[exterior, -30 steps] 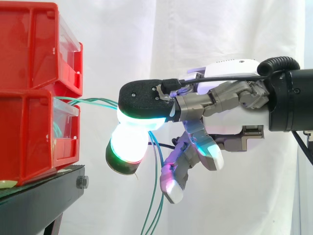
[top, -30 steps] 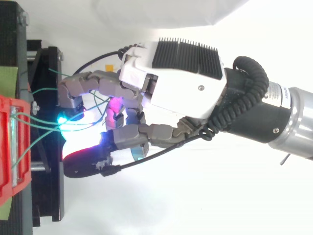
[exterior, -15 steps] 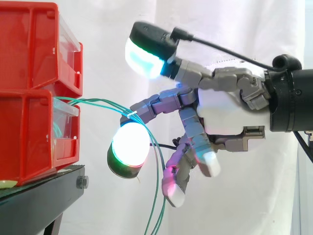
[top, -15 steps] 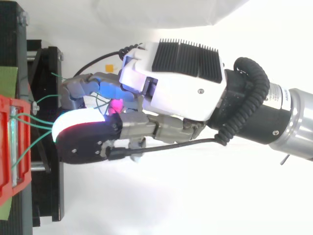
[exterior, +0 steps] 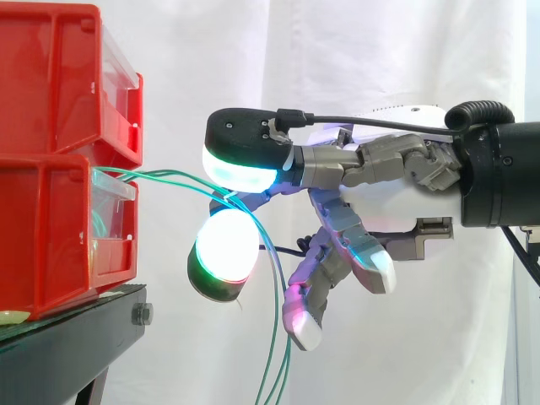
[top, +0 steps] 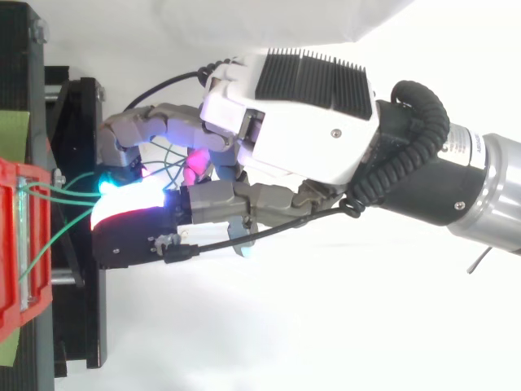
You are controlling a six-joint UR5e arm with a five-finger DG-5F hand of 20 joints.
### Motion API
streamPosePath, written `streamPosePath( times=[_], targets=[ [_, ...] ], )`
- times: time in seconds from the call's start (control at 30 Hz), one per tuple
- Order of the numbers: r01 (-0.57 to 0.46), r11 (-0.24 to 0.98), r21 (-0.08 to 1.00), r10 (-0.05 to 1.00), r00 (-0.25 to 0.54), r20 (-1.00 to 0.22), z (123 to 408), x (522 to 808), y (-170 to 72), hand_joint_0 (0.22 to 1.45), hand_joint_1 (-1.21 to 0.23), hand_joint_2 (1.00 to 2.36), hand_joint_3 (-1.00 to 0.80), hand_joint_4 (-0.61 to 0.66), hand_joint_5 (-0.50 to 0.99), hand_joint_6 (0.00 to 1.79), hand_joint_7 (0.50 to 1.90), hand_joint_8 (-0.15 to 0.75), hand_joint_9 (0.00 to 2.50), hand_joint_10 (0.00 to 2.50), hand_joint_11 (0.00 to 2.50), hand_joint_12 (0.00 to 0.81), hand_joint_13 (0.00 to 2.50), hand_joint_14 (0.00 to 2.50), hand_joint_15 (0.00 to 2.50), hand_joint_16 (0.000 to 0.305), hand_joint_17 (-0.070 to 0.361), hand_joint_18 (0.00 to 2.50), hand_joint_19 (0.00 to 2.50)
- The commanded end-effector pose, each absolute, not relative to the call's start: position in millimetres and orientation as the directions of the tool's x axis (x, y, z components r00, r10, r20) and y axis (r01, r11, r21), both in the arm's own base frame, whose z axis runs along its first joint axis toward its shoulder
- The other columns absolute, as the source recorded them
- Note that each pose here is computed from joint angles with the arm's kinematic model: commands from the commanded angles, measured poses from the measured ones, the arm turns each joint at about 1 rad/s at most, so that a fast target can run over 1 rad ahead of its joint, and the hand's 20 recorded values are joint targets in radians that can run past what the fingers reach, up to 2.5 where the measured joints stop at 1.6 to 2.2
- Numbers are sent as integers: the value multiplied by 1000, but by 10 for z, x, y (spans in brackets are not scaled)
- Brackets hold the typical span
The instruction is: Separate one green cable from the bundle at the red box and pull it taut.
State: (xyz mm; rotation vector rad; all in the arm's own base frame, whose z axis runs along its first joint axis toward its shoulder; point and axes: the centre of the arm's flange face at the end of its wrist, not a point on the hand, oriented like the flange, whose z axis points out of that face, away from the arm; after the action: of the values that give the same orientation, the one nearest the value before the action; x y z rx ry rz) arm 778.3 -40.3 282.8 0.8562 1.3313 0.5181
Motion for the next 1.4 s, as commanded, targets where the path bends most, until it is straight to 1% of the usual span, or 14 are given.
streamPosePath(
  times=[0.0, 0.3, 0.4, 0.47, 0.53, 0.57, 0.63, 0.7, 0.73, 0.8, 0.87, 0.97, 1.07, 1.37],
  targets=[
    [144, 622, 770, 745, 193, -638, 2829, 7785, -409, 669, -369, 1000, -500, 21, 152, 503, 1297, 83, 2002, 5, 139, 428, 1298, 15, 557, 42, 95, 952, 659],
    [143, 694, 706, 679, 197, -707, 2857, 7812, -404, 678, -386, 1000, -500, 15, 152, 503, 1297, 89, 2000, 6, 144, 425, 1299, 14, 549, 43, 96, 949, 659],
    [142, 710, 690, 662, 202, -722, 2867, 7822, -404, 626, -330, 1000, -500, 34, 149, 503, 1312, 99, 1971, 3, 95, 421, 1288, 14, 544, 45, 101, 902, 674],
    [135, 722, 679, 648, 211, -732, 2883, 7838, -401, 525, -220, 1000, -500, 83, 148, 503, 1320, 117, 1957, 0, 38, 434, 1288, 13, 520, 52, 116, 914, 655],
    [131, 725, 676, 645, 215, -733, 2891, 7845, -400, 404, -22, 1000, -500, 153, 143, 504, 1294, 175, 1937, 0, 0, 483, 1320, 11, 449, 70, 157, 1007, 552],
    [128, 726, 675, 643, 219, -733, 2897, 7850, -399, 373, 68, 1000, -500, 181, 139, 505, 1278, 210, 1905, 0, 0, 498, 1301, 10, 414, 76, 172, 991, 472],
    [122, 725, 678, 645, 226, -730, 2906, 7859, -398, 351, 149, 1000, -500, 206, 132, 505, 1239, 233, 1845, 0, 0, 503, 1282, 9, 390, 81, 182, 978, 384],
    [120, 726, 677, 644, 228, -730, 2909, 7861, -397, 340, 231, 1000, -500, 209, 130, 505, 1235, 233, 1818, 0, 0, 507, 1230, 10, 355, 83, 187, 950, 412],
    [120, 726, 677, 644, 228, -730, 2909, 7861, -397, 340, 230, 1000, -500, 205, 131, 505, 1223, 232, 1819, 0, 0, 504, 1231, 10, 356, 83, 188, 947, 399],
    [120, 726, 677, 644, 228, -730, 2909, 7861, -397, 399, 205, 1000, -500, 129, 137, 504, 1261, 167, 1874, 0, 0, 456, 1230, 10, 383, 71, 159, 819, 472],
    [121, 731, 672, 639, 226, -735, 2909, 7862, -385, 489, 93, 1000, -500, 89, 144, 503, 1289, 107, 1957, 0, 0, 436, 1267, 11, 382, 59, 132, 802, 508],
    [128, 749, 650, 617, 224, -754, 2909, 7862, -365, 538, -37, 1000, -500, 77, 147, 503, 1276, 82, 1996, 0, 0, 430, 1281, 11, 393, 52, 116, 814, 536],
    [140, 769, 623, 587, 228, -776, 2909, 7864, -374, 581, -174, 1000, -500, 60, 147, 503, 1280, 83, 2000, 0, 22, 428, 1281, 13, 401, 48, 108, 835, 568],
    [155, 823, 547, 511, 218, -831, 2923, 7873, -348, 635, -315, 1000, -500, 49, 149, 503, 1272, 79, 2065, 5, 124, 432, 1320, 13, 447, 46, 103, 921, 602]
  ],
)
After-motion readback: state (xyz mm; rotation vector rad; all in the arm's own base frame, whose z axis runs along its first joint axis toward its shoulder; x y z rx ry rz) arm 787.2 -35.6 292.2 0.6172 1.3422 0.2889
